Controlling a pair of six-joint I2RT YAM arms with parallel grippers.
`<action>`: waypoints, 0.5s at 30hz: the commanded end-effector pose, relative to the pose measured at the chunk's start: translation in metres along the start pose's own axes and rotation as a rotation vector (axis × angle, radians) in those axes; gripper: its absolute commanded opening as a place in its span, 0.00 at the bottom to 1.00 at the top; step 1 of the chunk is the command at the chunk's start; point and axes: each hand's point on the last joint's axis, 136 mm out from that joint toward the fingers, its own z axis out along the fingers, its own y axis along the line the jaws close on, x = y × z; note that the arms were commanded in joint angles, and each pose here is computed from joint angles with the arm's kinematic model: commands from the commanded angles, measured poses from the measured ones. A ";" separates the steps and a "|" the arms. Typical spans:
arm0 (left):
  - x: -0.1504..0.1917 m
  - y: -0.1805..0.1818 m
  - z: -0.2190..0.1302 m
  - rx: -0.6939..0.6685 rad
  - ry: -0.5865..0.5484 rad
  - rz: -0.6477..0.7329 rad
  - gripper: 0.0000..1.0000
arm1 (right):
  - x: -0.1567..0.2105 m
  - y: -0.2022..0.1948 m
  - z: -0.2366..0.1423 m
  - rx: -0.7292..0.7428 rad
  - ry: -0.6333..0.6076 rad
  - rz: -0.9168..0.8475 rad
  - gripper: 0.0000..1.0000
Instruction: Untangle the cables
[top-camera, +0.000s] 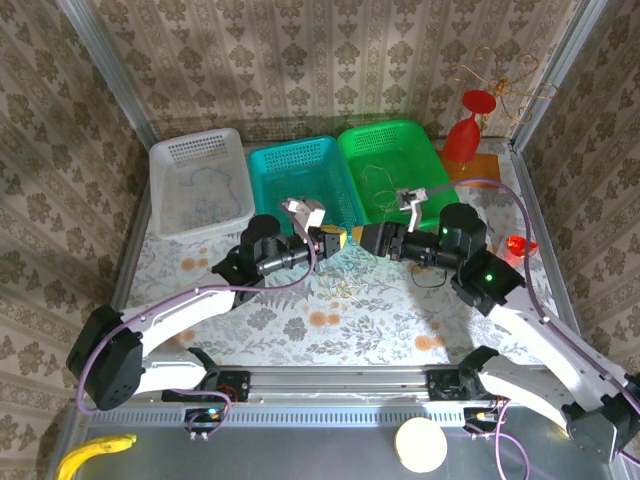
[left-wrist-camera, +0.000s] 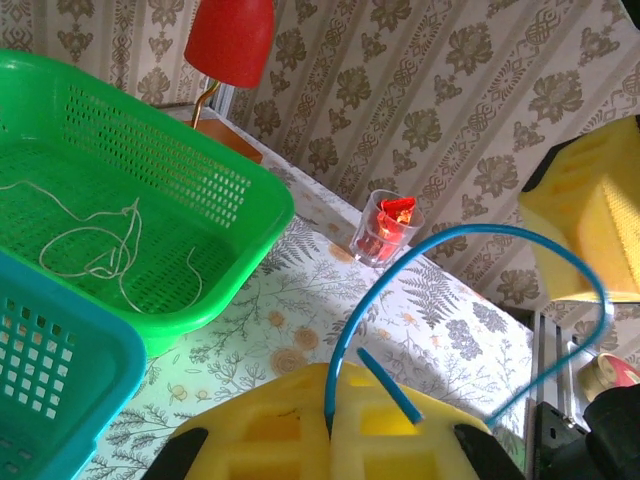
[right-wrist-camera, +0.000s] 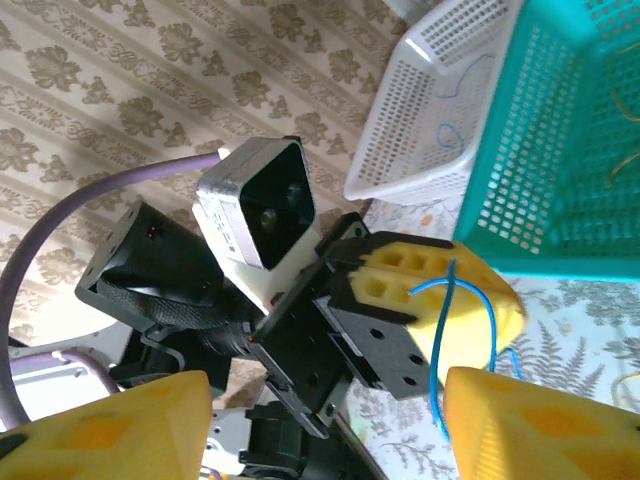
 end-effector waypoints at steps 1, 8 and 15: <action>-0.034 -0.020 -0.007 0.049 -0.078 0.014 0.00 | 0.013 -0.035 -0.010 0.137 -0.010 -0.108 0.68; -0.046 -0.026 -0.012 0.051 -0.107 -0.027 0.00 | 0.048 -0.085 -0.005 0.193 0.003 -0.286 0.70; -0.050 -0.030 -0.010 0.054 -0.124 -0.064 0.00 | 0.056 -0.089 0.011 0.143 0.024 -0.326 0.69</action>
